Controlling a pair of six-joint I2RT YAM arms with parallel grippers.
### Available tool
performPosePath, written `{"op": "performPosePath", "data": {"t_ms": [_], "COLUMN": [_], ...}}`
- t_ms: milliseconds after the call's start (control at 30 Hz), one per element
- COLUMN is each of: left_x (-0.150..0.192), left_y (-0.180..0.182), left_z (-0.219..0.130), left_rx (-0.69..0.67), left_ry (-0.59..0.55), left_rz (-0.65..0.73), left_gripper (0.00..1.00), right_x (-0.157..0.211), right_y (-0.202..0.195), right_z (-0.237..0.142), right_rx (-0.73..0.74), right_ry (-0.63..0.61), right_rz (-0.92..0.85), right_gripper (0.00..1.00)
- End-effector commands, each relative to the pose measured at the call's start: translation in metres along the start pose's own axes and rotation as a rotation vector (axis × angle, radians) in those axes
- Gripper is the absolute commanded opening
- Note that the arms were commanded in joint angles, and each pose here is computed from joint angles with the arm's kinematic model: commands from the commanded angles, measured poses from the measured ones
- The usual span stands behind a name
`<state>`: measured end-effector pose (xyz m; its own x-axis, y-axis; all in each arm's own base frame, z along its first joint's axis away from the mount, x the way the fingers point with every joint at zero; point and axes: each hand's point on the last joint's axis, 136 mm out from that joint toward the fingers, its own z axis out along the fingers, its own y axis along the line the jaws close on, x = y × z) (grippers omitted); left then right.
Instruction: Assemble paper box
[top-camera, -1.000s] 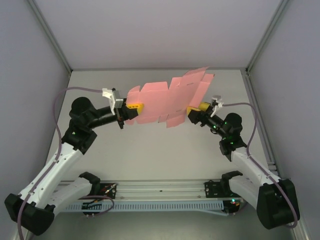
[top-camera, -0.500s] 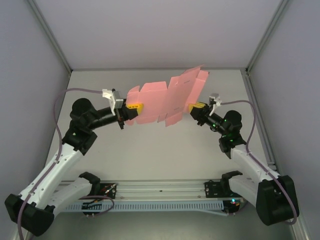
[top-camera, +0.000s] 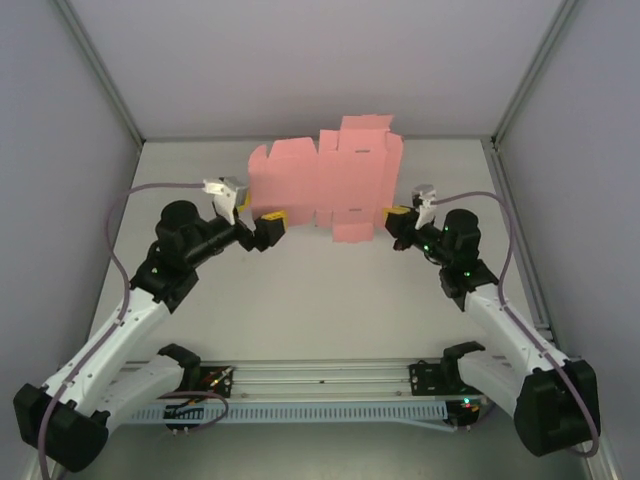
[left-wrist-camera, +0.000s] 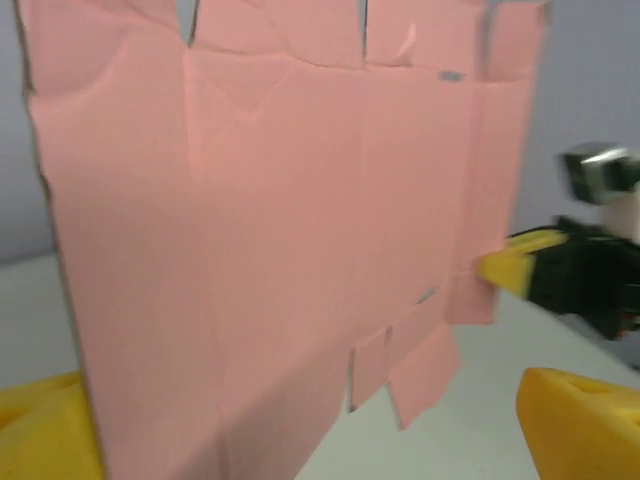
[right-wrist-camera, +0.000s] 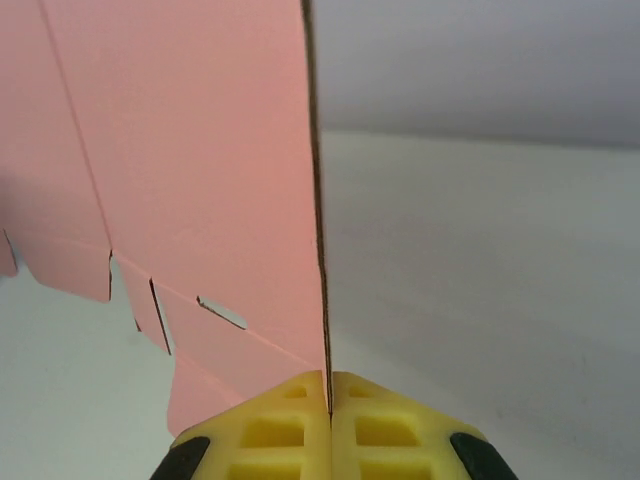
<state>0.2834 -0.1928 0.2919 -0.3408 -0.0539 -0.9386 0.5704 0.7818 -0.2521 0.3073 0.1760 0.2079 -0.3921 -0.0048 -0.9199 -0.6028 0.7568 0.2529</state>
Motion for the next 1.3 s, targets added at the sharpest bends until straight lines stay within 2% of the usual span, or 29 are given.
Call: {"op": "performPosePath", "data": {"t_ms": [0,67,167,267,467,700,867,1067,1267], "left_x": [0.035,0.041,0.041,0.040,0.020,0.007,0.017,0.035,0.067], "left_y": [0.058,0.068,0.072,0.073,0.074,0.082,0.095,0.106,0.110], "left_z": [-0.011,-0.013,-0.010,-0.002,0.020,0.034,0.052,0.078,0.091], "left_rx": [-0.335,-0.396,-0.417,-0.417,-0.412,-0.427,-0.432,-0.439,-0.433], "left_ry": [0.103,0.127,0.135,0.146,0.127,0.119,0.159,0.236,0.327], "left_rz": [-0.083,-0.090,-0.095,-0.088,-0.067,-0.100,-0.104,-0.066,-0.044], "left_gripper": [1.00,1.00,1.00,1.00,1.00,1.00,1.00,1.00,1.00], "right_x": [0.054,0.066,0.072,0.070,0.049,0.042,0.039,0.042,0.038], "right_y": [-0.010,-0.013,-0.022,-0.022,-0.009,-0.007,0.009,0.017,0.023], "right_z": [0.013,0.021,0.032,0.043,0.068,0.092,0.102,0.103,0.102], "right_rx": [0.106,0.144,0.206,0.252,0.328,0.417,0.417,0.386,0.371], "right_ry": [0.233,0.310,0.412,0.473,0.487,0.505,0.413,0.406,0.380], "right_rz": [-0.136,-0.199,-0.284,-0.475,-0.941,-1.210,-1.244,-1.231,-1.180], "right_gripper": [0.00,0.00,0.00,0.00,0.00,0.00,0.00,0.00,0.00]}}
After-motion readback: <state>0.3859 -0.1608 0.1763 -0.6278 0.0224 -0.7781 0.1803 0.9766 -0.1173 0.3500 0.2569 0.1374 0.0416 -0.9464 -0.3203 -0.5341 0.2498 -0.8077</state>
